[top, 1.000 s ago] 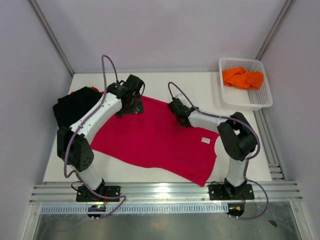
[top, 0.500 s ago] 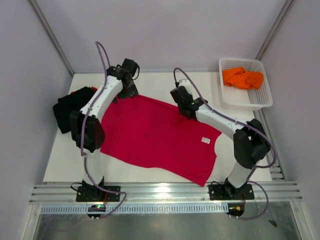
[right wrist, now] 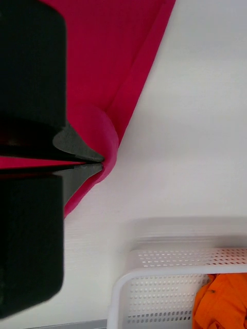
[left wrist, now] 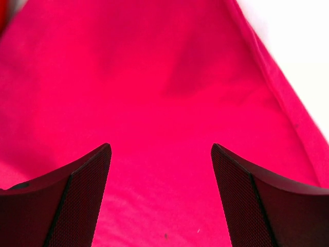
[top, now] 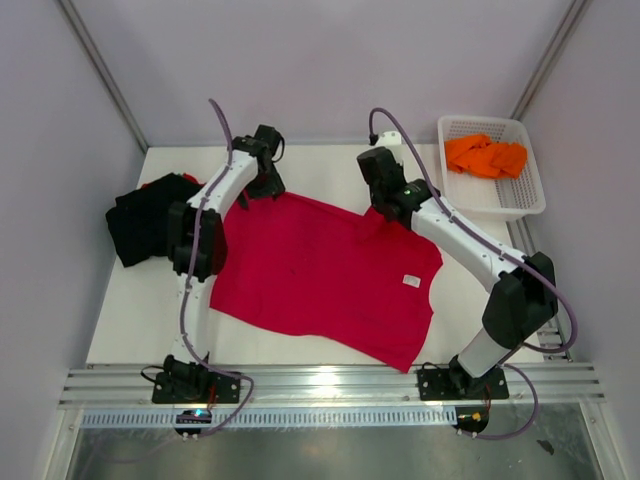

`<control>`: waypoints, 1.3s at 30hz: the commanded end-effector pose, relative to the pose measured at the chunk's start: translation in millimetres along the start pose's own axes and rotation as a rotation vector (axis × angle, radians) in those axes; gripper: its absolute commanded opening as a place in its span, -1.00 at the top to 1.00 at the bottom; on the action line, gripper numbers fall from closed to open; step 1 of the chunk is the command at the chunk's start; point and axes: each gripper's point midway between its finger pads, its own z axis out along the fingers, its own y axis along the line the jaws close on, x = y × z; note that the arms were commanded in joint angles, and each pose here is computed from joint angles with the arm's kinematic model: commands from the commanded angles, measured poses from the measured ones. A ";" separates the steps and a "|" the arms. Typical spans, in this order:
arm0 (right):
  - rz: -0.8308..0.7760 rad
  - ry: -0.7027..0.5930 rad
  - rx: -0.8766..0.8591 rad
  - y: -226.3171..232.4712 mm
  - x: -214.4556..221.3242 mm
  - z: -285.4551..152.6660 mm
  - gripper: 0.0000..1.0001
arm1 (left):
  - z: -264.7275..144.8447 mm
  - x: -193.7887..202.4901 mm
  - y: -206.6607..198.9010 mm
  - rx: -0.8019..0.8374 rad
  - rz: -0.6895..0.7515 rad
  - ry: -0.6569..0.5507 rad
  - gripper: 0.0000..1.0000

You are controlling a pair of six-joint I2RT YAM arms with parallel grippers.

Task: Fold and stack the t-shirts
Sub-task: Flatten out the tshirt

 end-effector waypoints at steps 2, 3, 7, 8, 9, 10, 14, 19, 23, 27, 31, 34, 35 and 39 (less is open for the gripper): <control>0.035 -0.064 0.033 -18.0 -26.1 -19.0 0.88 | 4.5 -39.4 -33.5 0.171 -0.126 -0.075 -0.62; 0.038 -0.070 0.034 -19.1 -27.6 -21.3 0.89 | 6.0 -46.1 -31.8 0.177 -0.153 -0.083 -0.62; 0.037 -0.084 0.030 -24.1 -30.1 -27.3 0.89 | 21.2 -68.7 -21.7 0.161 -0.288 -0.122 -0.62; 0.036 -0.085 0.029 -24.9 -29.7 -28.5 0.88 | 23.8 -72.3 -19.9 0.160 -0.336 -0.121 -0.62; 0.043 -0.096 0.026 -26.7 -32.9 -31.8 0.89 | 28.2 -80.7 -15.2 0.161 -0.370 -0.134 -0.62; 0.040 -0.098 0.024 -27.4 -32.6 -32.8 0.89 | 30.7 -84.9 -12.9 0.159 -0.393 -0.141 -0.62; 0.028 -0.106 0.022 -31.9 -32.6 -38.1 0.89 | 48.7 -101.0 -1.1 0.105 -0.453 -0.196 -0.61; 0.031 -0.114 0.027 -40.1 -31.6 -47.0 0.89 | 71.0 -108.4 5.4 0.070 -0.466 -0.202 -0.61; 0.041 -0.122 0.015 -43.4 -31.7 -54.4 0.89 | 91.0 -109.7 4.6 0.086 -0.469 -0.191 -0.60; 0.045 -0.127 0.017 -48.8 -33.6 -60.8 0.89 | 110.3 -106.6 -4.2 0.116 -0.439 -0.179 -0.60; 0.041 -0.125 0.013 -52.6 -32.9 -66.5 0.89 | 118.4 -110.7 -10.0 0.140 -0.419 -0.192 -0.60; 0.035 -0.107 0.021 -53.8 -26.6 -65.4 0.88 | 113.7 -118.2 -11.5 0.162 -0.426 -0.200 -0.60; 0.034 -0.098 0.023 -53.5 -22.9 -64.2 0.88 | 111.7 -120.9 -11.4 0.167 -0.428 -0.207 -0.60; 0.048 -0.079 0.012 -49.4 -14.4 -60.8 0.88 | 96.3 -139.0 -14.6 0.201 -0.426 -0.267 -0.60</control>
